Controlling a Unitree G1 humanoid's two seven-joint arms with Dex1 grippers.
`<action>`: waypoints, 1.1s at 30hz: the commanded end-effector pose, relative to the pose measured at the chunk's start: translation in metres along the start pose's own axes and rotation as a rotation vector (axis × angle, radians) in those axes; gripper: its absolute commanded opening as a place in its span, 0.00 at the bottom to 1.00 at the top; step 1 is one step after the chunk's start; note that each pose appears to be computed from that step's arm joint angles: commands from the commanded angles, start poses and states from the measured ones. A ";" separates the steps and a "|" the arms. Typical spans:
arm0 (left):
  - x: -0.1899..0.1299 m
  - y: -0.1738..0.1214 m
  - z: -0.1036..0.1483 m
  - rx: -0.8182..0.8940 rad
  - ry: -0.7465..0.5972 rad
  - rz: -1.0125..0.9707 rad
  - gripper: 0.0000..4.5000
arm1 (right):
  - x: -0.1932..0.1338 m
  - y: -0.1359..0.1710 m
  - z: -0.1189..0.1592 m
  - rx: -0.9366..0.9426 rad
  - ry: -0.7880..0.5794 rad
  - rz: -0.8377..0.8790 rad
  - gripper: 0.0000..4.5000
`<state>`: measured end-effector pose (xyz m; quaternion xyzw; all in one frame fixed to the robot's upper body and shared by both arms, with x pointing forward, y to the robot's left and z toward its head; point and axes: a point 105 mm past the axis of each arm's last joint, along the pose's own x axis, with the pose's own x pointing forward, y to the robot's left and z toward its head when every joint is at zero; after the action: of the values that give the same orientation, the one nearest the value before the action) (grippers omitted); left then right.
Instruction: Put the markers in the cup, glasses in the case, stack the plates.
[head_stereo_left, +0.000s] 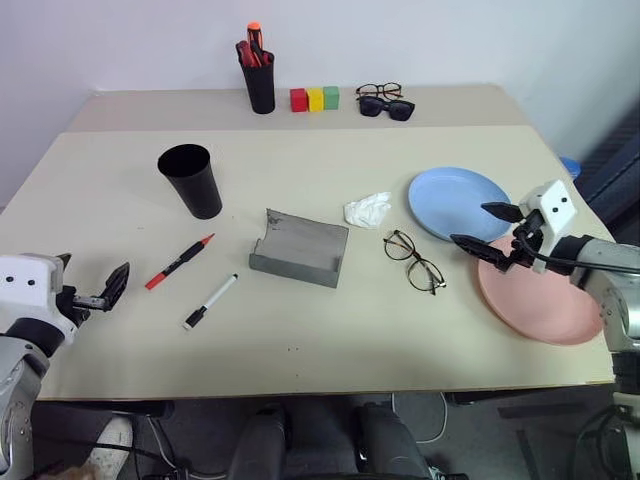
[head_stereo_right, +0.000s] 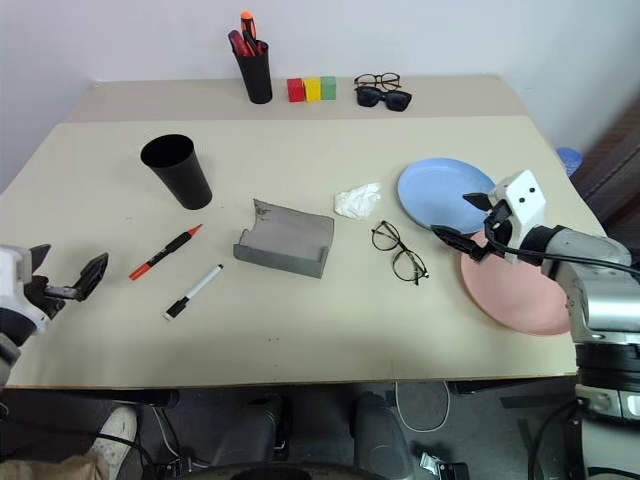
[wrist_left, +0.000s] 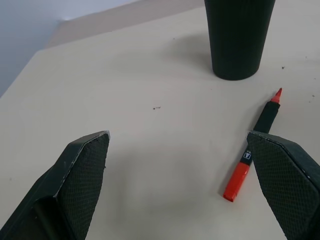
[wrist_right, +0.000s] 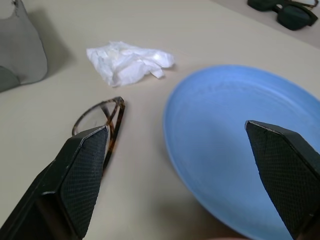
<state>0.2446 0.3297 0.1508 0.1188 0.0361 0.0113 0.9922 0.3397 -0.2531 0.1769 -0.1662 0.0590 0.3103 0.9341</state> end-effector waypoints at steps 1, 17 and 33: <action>-0.003 0.002 0.011 0.026 -0.037 0.022 1.00 | 0.003 -0.001 0.013 -0.040 -0.042 0.009 1.00; 0.018 -0.078 0.019 0.046 0.019 -0.295 1.00 | 0.055 0.077 0.051 -0.064 -0.189 0.213 1.00; 0.041 -0.137 -0.006 0.109 0.494 -0.615 1.00 | 0.070 0.186 0.077 -0.071 -0.281 0.471 1.00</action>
<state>0.2915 0.1997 0.1082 0.1488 0.2930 -0.2530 0.9100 0.2913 -0.0527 0.1732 -0.1352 -0.0217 0.5329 0.8350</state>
